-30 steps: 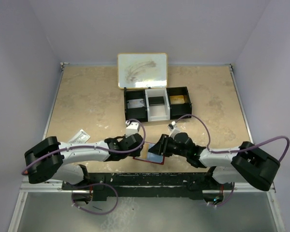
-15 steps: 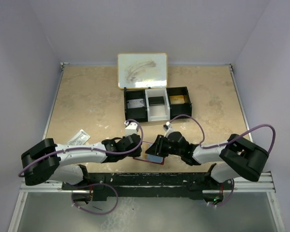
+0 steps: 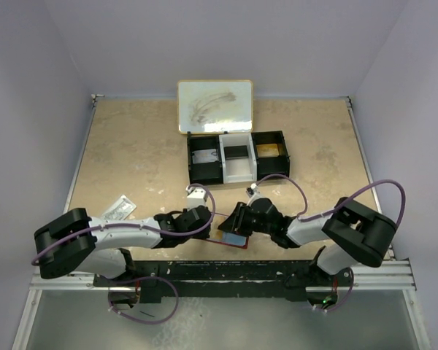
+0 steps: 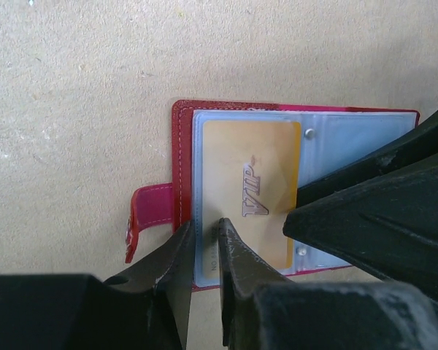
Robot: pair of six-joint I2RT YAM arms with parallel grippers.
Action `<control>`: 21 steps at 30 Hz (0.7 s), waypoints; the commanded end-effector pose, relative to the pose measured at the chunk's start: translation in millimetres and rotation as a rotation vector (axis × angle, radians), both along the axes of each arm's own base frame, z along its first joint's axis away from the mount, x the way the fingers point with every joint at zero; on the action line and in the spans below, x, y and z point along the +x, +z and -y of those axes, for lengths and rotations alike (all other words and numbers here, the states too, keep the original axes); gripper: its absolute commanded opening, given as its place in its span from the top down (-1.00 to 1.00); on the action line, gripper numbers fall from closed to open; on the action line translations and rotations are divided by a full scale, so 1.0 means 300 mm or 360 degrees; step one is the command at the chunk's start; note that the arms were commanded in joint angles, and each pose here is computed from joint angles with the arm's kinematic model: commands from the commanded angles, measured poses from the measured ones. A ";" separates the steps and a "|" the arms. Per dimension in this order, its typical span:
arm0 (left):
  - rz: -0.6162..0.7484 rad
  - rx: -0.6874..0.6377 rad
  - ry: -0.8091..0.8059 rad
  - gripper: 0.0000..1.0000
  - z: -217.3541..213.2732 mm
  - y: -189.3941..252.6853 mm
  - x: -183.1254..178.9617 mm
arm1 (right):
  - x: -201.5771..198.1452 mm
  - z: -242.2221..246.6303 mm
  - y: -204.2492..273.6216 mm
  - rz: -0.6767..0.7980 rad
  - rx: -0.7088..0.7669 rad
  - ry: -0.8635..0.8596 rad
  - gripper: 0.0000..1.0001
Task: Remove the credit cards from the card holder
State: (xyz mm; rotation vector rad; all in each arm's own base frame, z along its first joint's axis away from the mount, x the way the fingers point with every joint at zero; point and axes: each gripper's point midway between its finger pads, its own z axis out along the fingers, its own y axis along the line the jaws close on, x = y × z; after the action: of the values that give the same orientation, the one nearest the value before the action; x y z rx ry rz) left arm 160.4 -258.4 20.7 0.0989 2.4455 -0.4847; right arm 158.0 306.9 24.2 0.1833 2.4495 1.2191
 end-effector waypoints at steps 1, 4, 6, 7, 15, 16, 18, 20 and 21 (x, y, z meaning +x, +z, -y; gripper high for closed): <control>-0.0074 -0.0071 -0.0066 0.71 0.040 -0.035 -0.037 | -0.001 0.010 -0.045 -0.0065 -0.0020 -0.0061 0.30; -0.0075 -0.0078 -0.0056 0.72 0.030 -0.037 -0.041 | 0.002 0.019 -0.047 -0.0070 -0.0020 -0.0098 0.33; -0.0073 -0.0085 -0.0055 0.73 0.026 -0.031 -0.042 | 0.008 0.029 -0.045 -0.0064 -0.0029 -0.0128 0.37; -0.0070 -0.0087 -0.0052 0.73 0.026 -0.028 -0.042 | 0.010 0.033 -0.042 -0.0064 -0.0028 -0.0142 0.42; -0.0053 -0.0122 -0.0049 0.77 0.033 0.001 -0.037 | -0.011 -0.002 0.023 -0.0116 0.0114 -0.0100 0.57; -0.0052 -0.0127 -0.0051 0.77 0.037 0.003 -0.037 | -0.010 -0.006 0.020 -0.0126 0.0103 -0.0099 0.56; -0.0062 -0.0129 -0.0064 0.78 0.043 0.002 -0.040 | -0.004 -0.007 0.010 -0.0153 0.0090 -0.0124 0.55; -0.0070 -0.0123 -0.0069 0.78 0.046 -0.002 -0.041 | -0.004 -0.008 0.006 -0.0165 0.0100 -0.0135 0.54; -0.0073 -0.0121 -0.0070 0.79 0.047 -0.004 -0.042 | -0.001 -0.007 0.004 -0.0163 0.0100 -0.0142 0.55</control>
State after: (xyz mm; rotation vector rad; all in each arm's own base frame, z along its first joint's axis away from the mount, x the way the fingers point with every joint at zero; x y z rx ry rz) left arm 158.6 -261.8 21.6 0.0924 2.4360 -0.5331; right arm 154.5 301.5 20.5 0.3432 2.4665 1.2530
